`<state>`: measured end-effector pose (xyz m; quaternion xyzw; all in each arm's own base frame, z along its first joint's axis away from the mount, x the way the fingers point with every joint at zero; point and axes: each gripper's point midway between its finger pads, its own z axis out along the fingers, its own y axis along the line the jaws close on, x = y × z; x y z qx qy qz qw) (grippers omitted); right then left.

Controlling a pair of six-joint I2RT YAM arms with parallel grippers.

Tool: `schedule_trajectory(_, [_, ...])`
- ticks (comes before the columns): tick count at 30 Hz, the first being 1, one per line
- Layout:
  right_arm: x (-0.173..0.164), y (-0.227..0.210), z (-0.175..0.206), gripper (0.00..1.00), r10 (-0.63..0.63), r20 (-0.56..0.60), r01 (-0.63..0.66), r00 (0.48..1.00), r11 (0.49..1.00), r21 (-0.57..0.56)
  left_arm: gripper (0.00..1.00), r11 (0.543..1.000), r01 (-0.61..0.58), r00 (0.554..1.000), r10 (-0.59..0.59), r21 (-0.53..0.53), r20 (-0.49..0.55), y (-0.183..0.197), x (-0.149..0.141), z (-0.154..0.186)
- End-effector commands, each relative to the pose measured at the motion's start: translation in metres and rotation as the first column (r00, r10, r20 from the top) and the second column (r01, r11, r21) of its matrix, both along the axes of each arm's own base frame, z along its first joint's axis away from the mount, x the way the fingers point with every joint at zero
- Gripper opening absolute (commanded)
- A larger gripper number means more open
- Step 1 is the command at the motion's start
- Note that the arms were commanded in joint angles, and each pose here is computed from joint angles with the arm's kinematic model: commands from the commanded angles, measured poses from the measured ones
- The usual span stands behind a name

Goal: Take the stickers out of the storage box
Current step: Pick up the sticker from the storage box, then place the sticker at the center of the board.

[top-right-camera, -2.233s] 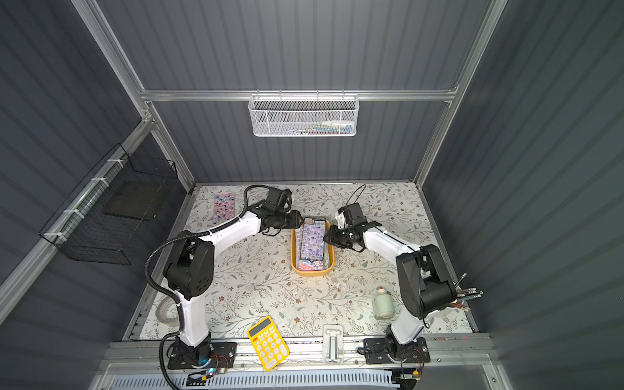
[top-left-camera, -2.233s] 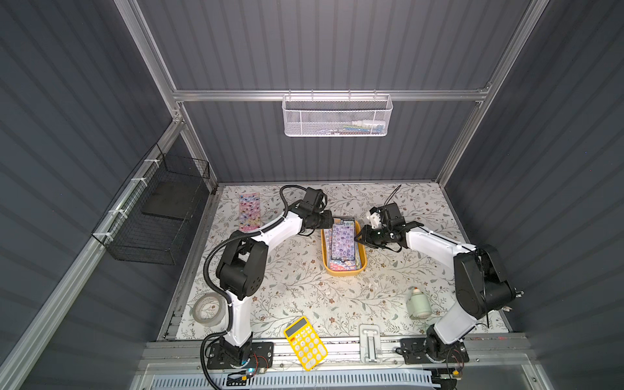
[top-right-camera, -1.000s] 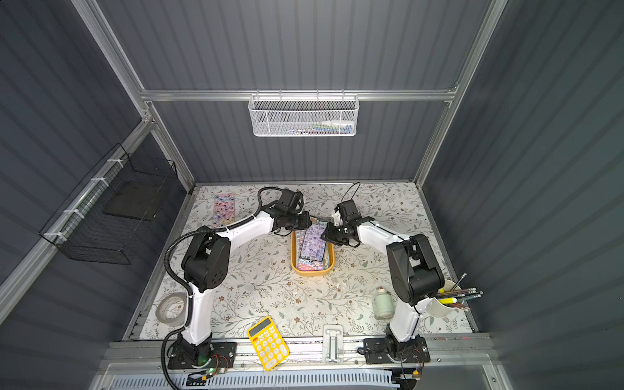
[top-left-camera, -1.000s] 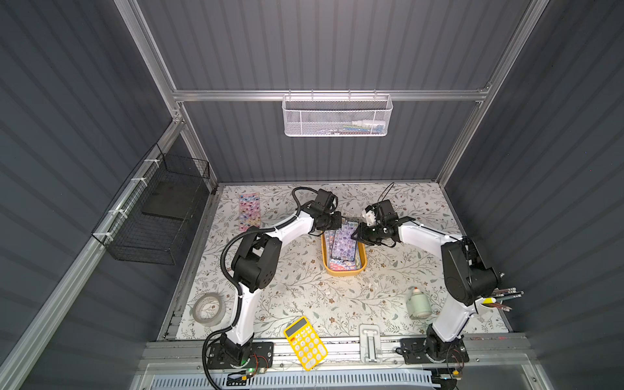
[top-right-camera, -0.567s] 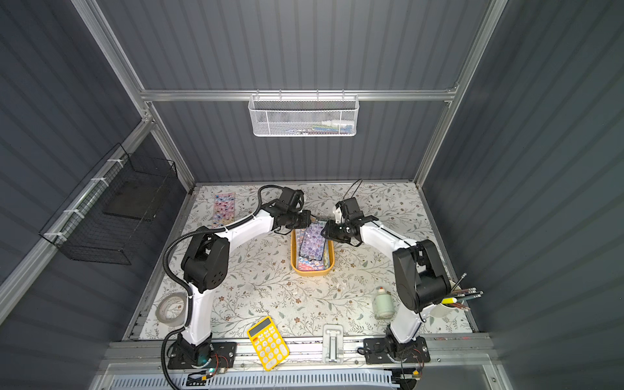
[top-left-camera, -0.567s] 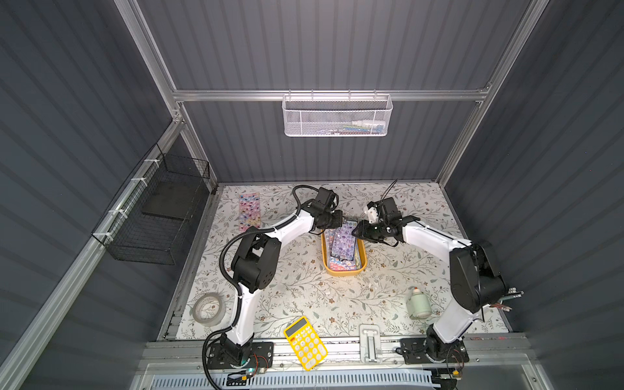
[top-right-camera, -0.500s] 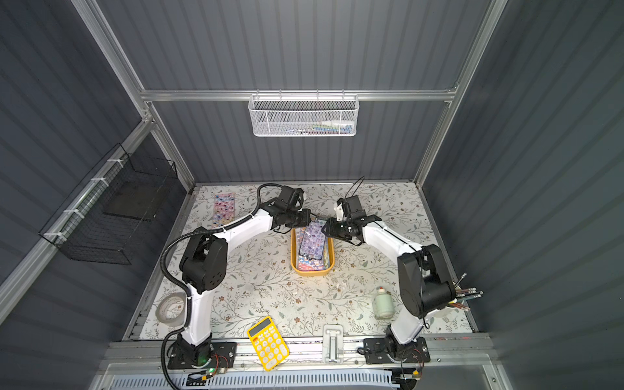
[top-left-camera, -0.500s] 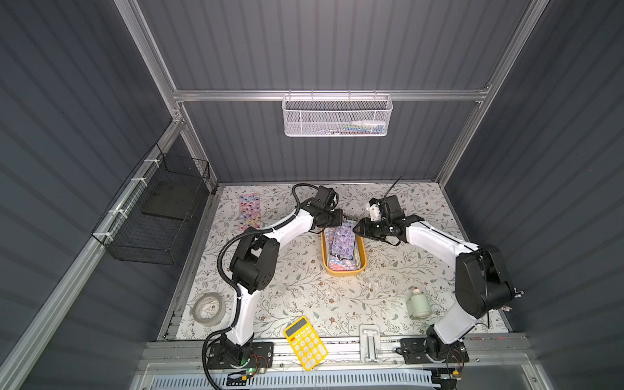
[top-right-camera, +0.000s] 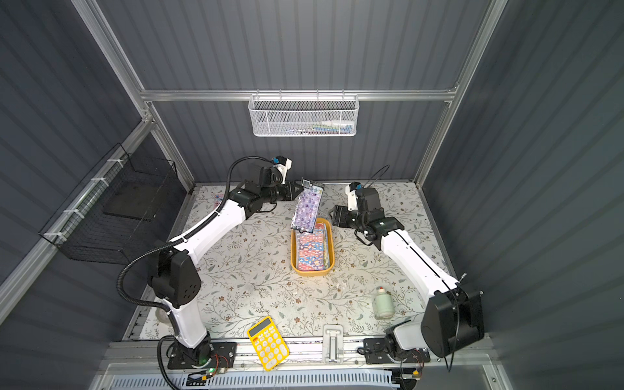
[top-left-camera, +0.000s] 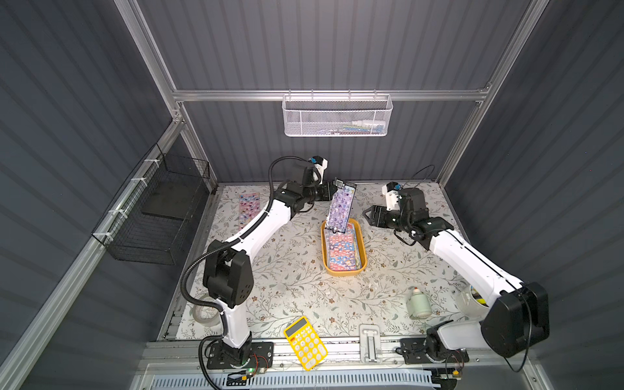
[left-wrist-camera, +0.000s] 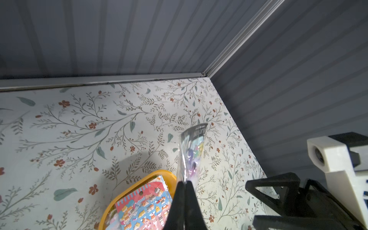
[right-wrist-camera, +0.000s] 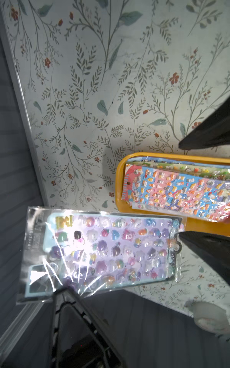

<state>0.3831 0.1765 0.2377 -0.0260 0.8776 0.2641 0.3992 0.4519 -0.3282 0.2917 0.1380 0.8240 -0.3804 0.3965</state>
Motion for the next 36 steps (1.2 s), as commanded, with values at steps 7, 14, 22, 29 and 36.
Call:
schedule_trajectory(7, [-0.003, 0.006, 0.015, 0.99, 0.045, 0.042, -0.046, 0.998, 0.998, 0.036, 0.0, 0.998, 0.007, 0.999, -0.003, -0.068, 0.05, 0.014, -0.006, 0.027])
schedule_trajectory(14, [0.0, 0.043, 0.024, 0.64, 0.204, 0.049, -0.21, 0.978, 0.963, 0.17, 0.0, 0.987, 0.026, 0.999, -0.019, -0.156, 0.049, 0.021, -0.005, 0.039])
schedule_trajectory(22, [0.018, 0.08, 0.045, 0.47, 0.32, 0.057, -0.317, 0.946, 0.872, 0.373, 0.0, 0.966, 0.065, 0.998, -0.061, -0.252, 0.024, 0.02, -0.007, 0.05])
schedule_trajectory(29, [0.028, 0.093, 0.042, 0.34, 0.358, 0.036, -0.336, 0.933, 0.831, 0.443, 0.0, 0.952, 0.08, 0.996, -0.084, -0.296, -0.003, 0.017, -0.006, 0.053])
schedule_trajectory(36, [0.033, 0.1, 0.045, 0.22, 0.386, 0.047, -0.361, 0.921, 0.803, 0.474, 0.0, 0.939, 0.083, 0.996, -0.092, -0.334, -0.013, 0.016, -0.007, 0.051])
